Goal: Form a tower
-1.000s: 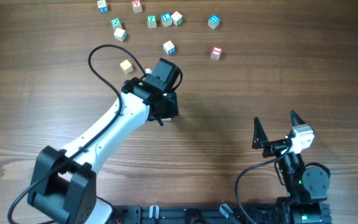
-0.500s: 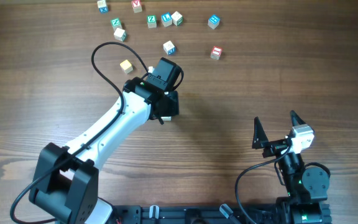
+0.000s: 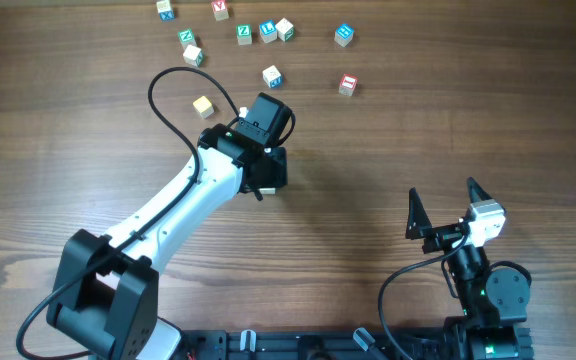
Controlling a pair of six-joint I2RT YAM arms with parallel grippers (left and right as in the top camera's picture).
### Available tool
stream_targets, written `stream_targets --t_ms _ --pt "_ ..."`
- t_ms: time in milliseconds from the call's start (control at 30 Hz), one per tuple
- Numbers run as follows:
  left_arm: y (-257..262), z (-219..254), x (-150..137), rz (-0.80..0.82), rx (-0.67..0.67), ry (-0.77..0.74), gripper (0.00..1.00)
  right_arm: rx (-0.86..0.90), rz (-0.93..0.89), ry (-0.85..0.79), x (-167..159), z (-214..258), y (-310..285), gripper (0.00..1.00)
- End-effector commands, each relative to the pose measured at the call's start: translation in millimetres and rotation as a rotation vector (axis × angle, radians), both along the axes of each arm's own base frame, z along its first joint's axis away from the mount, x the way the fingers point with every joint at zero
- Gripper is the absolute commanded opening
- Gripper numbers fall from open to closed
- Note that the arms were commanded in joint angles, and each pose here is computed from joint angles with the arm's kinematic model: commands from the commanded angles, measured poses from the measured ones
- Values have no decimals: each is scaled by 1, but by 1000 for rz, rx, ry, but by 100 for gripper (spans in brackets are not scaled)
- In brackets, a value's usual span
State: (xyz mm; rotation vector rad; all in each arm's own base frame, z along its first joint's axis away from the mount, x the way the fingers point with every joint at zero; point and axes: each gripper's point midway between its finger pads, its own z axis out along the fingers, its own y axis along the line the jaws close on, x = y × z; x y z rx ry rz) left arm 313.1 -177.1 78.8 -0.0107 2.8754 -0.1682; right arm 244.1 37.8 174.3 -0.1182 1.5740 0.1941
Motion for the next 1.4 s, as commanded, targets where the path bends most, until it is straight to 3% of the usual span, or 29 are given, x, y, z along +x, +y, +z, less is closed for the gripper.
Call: stream_targets --t_ms 0,67,200,333,600,733,800,967,1233,1367 --pt "2 -5 -2 -13 23 5 40 7 -9 -9 0 2 -1 100" --pt "2 -5 -2 -13 24 5 40 7 -9 -9 0 2 -1 100" --pt "2 -5 -2 -17 24 4 72 7 -9 -9 0 2 -1 100" --pt "2 -16 -1 -43 44 23 79 7 -9 -9 0 2 -1 100" --pt "6 -29 -2 -37 79 51 59 7 -9 -9 0 2 -1 100" --pt "6 -27 -1 -37 76 46 59 7 -9 -9 0 2 -1 100" --pt "5 -24 1 -37 71 36 50 7 -9 -9 0 2 -1 100" --pt "1 -15 6 -35 56 12 41 7 -9 -9 0 2 -1 100" --pt "4 -16 -1 -38 65 43 41 7 -9 -9 0 2 -1 100" --pt "3 -16 2 -38 60 32 57 7 -9 -9 0 2 -1 100"
